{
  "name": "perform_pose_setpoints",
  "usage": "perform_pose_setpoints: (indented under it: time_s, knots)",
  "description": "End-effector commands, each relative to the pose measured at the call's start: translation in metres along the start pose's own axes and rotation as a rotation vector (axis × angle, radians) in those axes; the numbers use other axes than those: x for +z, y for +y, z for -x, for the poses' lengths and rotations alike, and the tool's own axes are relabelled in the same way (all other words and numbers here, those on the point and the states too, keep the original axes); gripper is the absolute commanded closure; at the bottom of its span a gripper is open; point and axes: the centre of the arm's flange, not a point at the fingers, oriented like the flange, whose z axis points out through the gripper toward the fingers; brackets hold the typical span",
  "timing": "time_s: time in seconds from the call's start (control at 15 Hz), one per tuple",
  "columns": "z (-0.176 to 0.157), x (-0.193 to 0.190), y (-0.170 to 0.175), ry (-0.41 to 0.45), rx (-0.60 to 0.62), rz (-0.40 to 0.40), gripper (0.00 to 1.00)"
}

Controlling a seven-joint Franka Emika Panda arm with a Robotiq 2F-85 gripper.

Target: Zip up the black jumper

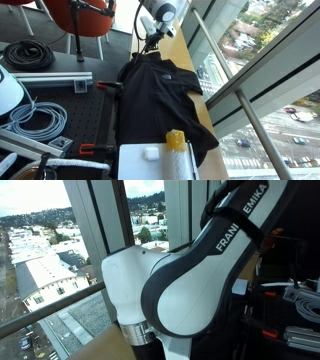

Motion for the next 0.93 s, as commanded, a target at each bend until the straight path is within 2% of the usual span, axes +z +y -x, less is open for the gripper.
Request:
perform_pose_setpoints:
  time_s: [0.0, 0.2, 0.33, 0.53, 0.87]
  knots:
    - [-0.019, -0.007, -0.015, 0.033, -0.007, -0.015, 0.98]
    - [-0.015, -0.020, -0.004, 0.048, 0.000, -0.019, 0.98]
    - [0.004, -0.023, 0.005, 0.045, -0.003, -0.023, 0.98]
    - [0.037, -0.005, 0.018, 0.019, -0.017, -0.012, 0.98]
    - [0.071, 0.021, 0.036, -0.010, -0.023, -0.001, 0.98]
